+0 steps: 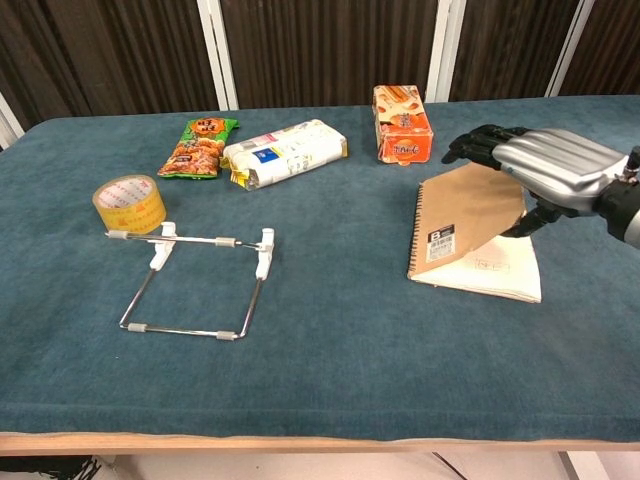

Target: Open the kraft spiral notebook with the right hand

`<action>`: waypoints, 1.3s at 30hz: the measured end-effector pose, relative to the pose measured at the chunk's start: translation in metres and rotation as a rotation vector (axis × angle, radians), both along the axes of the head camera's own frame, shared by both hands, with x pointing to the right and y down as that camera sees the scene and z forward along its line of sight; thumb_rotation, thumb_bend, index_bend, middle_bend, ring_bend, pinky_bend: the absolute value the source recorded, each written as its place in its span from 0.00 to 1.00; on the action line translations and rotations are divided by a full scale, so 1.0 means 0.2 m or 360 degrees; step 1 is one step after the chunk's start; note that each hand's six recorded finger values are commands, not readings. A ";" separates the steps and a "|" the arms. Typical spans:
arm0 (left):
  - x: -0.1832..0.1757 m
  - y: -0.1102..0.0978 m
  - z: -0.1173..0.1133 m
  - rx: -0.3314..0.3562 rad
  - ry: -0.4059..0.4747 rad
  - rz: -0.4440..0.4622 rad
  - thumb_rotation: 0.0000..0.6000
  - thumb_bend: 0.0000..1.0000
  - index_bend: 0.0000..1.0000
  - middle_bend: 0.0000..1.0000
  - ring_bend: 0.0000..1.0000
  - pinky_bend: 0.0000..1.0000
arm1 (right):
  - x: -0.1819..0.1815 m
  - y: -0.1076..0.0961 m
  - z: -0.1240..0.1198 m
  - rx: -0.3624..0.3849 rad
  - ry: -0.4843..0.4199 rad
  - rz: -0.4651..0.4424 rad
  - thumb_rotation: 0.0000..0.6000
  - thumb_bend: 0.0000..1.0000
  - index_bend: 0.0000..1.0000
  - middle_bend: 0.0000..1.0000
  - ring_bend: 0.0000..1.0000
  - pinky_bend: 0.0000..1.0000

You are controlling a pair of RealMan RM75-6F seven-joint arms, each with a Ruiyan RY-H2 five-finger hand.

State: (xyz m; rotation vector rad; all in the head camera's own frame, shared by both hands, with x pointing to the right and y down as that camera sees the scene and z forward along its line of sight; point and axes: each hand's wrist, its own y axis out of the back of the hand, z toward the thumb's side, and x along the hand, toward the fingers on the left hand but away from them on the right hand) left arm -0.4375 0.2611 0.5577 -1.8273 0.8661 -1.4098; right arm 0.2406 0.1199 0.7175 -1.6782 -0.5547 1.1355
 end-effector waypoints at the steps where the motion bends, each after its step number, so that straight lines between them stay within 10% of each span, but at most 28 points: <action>1: 0.00 0.00 0.00 0.0001 0.0002 -0.0001 1.00 0.32 0.23 0.29 0.25 0.47 | -0.02 -0.01 -0.01 0.0014 -0.0005 -0.0006 1.00 0.29 0.15 0.08 0.01 0.15; 39: 0.00 0.00 0.00 -0.0007 0.0031 0.0019 1.00 0.32 0.23 0.29 0.25 0.47 | -0.59 -0.26 0.29 0.0081 -0.0070 -0.0003 1.00 0.29 0.00 0.00 0.00 0.06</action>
